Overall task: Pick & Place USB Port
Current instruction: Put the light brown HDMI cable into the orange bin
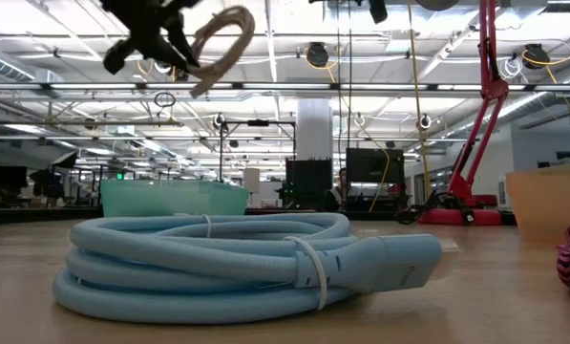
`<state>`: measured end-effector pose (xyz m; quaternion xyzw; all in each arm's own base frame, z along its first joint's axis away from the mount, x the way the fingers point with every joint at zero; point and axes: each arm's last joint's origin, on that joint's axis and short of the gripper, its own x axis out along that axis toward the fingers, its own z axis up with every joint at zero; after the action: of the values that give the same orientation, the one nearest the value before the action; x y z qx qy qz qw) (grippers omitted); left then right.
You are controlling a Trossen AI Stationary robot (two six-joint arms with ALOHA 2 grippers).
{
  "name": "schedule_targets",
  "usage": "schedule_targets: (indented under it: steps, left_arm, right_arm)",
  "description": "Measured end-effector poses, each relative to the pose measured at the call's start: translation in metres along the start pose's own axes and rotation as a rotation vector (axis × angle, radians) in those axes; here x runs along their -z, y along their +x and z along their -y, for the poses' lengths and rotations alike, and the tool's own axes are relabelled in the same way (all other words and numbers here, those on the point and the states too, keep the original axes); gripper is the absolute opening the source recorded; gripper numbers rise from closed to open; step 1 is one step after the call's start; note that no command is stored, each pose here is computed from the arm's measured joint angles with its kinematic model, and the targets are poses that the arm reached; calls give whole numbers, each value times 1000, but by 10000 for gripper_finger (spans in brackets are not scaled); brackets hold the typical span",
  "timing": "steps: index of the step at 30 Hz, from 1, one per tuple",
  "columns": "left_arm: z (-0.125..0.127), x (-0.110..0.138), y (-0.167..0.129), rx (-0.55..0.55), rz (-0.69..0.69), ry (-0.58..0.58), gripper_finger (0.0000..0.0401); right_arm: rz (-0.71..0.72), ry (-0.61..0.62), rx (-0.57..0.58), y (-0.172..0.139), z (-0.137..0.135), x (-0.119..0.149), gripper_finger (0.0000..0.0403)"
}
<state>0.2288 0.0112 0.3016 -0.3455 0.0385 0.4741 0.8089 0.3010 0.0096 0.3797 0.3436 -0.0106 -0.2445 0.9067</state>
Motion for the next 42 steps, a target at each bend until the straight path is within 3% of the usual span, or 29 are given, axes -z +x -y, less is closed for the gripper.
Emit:
schedule_targets:
  steps: [5, 15, 21, 31, 42]
  left_arm:
    - [15, -31, 28, -59, -12, 64, 28]
    - [105, -87, 68, -57, 36, 320, 28]
    - [136, -86, 66, -62, 52, 452, 28]
    - [144, -72, 54, -43, 47, 488, 28]
    - [146, -52, 23, -31, -3, 535, 28]
  right_arm:
    - [91, -101, 13, -6, -9, 0, 171]
    - [209, -271, 262, 15, -2, 18, 171]
    - [237, -357, 342, 17, 1, 19, 171]
    - [249, -383, 377, 17, 2, 18, 168]
    - [232, -470, 364, 17, 1, 18, 136]
